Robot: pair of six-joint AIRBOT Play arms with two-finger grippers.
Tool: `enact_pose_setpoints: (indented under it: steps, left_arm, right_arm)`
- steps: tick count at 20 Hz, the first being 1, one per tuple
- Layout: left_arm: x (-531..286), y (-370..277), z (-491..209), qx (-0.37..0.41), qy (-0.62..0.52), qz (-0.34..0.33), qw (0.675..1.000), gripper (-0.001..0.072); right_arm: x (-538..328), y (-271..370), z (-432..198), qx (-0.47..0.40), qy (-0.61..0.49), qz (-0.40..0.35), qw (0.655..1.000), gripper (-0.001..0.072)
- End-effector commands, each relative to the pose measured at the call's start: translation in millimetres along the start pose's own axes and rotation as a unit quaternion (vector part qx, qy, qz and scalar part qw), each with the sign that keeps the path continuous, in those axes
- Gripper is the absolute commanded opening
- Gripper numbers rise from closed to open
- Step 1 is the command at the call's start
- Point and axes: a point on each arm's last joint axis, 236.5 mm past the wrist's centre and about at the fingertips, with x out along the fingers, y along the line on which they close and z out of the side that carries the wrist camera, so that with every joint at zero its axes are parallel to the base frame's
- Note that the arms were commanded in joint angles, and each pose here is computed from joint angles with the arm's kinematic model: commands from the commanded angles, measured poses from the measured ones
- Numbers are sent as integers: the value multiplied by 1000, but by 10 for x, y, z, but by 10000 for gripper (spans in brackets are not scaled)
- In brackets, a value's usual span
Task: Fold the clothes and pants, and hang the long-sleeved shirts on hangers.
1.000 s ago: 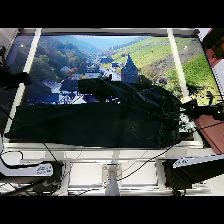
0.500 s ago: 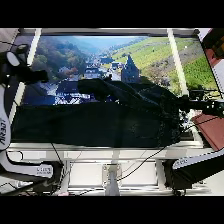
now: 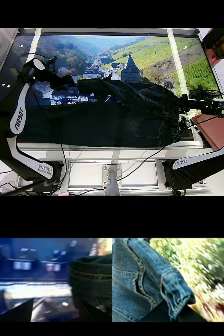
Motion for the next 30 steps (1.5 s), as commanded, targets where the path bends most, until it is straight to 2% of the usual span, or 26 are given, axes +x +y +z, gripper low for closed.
enact_pose_setpoints:
  steps: [1,2,4,5,6,7,9,10,11,13,15,17,19,20,21,25,30]
  left_arm:
    - [122,-300,-258,46,56,-68,995,389]
    - [126,-414,-369,74,75,-82,991,345]
    - [231,-601,-421,105,78,-82,988,347]
    - [314,-700,-427,131,74,-82,985,372]
    - [424,-806,-450,159,72,-83,981,522]
    - [538,-898,-483,170,73,-83,979,712]
    - [749,-1048,-629,184,92,-86,975,706]
    - [806,-1097,-711,190,104,-87,972,656]
    - [828,-1128,-735,194,106,-88,971,554]
    - [813,-1078,-500,173,62,-71,980,532]
    - [717,-873,-35,118,-19,-40,992,463]
    - [469,-705,351,85,-83,-31,992,462]
    - [172,-628,549,85,-116,-25,989,474]
    - [48,-620,568,83,-121,-26,989,606]
    - [-18,-624,495,79,-107,-29,991,707]
    - [89,-885,-190,62,28,-89,994,704]
    - [706,-1430,-336,84,-1,-86,993,698]
  right_arm:
    - [-2,18,6,0,-1,3,1000,75]
    - [-2,18,6,0,-1,3,1000,75]
    - [-2,19,5,0,-1,3,1000,75]
    - [-2,21,3,0,0,4,1000,76]
    - [-2,25,-1,0,1,4,1000,75]
    - [-3,27,-3,-1,1,5,1000,76]
    - [-7,33,-2,-1,1,5,1000,75]
    - [-7,38,-8,-1,2,6,1000,75]
    - [-7,37,-7,-2,2,6,1000,76]
    - [-7,38,-8,-2,2,6,1000,76]
    - [-7,48,-18,-2,4,8,1000,75]
    - [-8,64,-37,-2,8,12,1000,76]
    - [-8,66,-39,-2,8,12,1000,75]
    - [-8,66,-39,-2,8,12,1000,75]
    - [-8,66,-40,-2,9,12,1000,75]
    - [-8,70,-44,-2,10,13,1000,75]
    - [-11,114,-95,-2,20,22,1000,75]
